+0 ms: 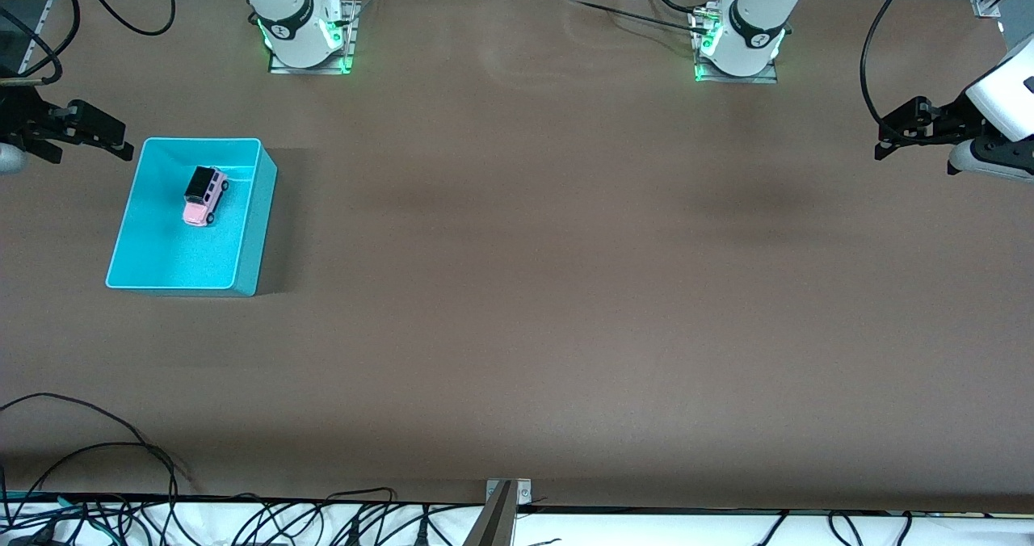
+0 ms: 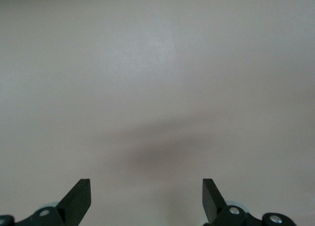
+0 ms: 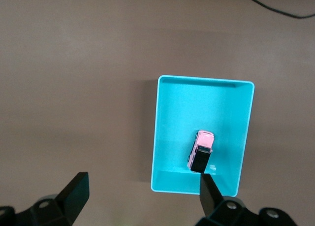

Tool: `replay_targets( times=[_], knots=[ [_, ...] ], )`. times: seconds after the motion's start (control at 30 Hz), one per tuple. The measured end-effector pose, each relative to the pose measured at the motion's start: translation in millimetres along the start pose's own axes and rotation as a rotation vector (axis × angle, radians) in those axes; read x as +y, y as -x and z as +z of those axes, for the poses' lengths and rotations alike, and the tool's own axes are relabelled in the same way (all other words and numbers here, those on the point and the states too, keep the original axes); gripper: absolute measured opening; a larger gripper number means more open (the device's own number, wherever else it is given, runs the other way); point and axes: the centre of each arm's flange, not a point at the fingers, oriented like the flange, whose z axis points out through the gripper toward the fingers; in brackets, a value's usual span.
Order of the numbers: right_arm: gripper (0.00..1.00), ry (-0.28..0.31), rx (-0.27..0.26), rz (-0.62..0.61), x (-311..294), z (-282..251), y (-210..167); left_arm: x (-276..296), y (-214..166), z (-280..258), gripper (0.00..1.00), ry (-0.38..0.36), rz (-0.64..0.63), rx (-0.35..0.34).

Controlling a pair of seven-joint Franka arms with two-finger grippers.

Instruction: Wind and store pink jeep toy

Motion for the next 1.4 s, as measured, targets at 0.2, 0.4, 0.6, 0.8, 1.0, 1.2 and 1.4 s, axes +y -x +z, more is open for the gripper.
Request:
replay_targets(
  times=[0.2,0.4,0.6,0.8,1.0,1.2,1.4],
  knots=[
    [1.00,0.001,0.013,0.006,8.5,-7.0,4.9,0.0,0.0,0.0,1.00,0.000,0.000,0.000],
    [1.00,0.003,0.027,0.013,12.8,-14.1,7.6,0.0,0.0,0.0,1.00,0.000,0.000,0.000],
    [1.00,0.004,0.034,0.013,12.6,-17.4,7.9,0.0,0.0,0.0,1.00,0.000,0.000,0.000],
    [1.00,0.003,0.034,0.012,12.0,-17.6,7.8,0.0,0.0,0.0,1.00,0.000,0.000,0.000],
    [1.00,0.004,0.038,0.011,11.6,-19.3,7.7,0.0,0.0,0.0,1.00,0.000,0.000,0.000],
    [1.00,0.006,0.050,0.004,8.0,-25.0,7.2,-0.1,0.0,0.0,1.00,0.000,0.000,0.000],
    [1.00,0.008,0.068,0.001,6.0,-33.5,7.0,-0.4,0.1,0.0,1.00,0.000,-0.001,0.000]
  ],
)
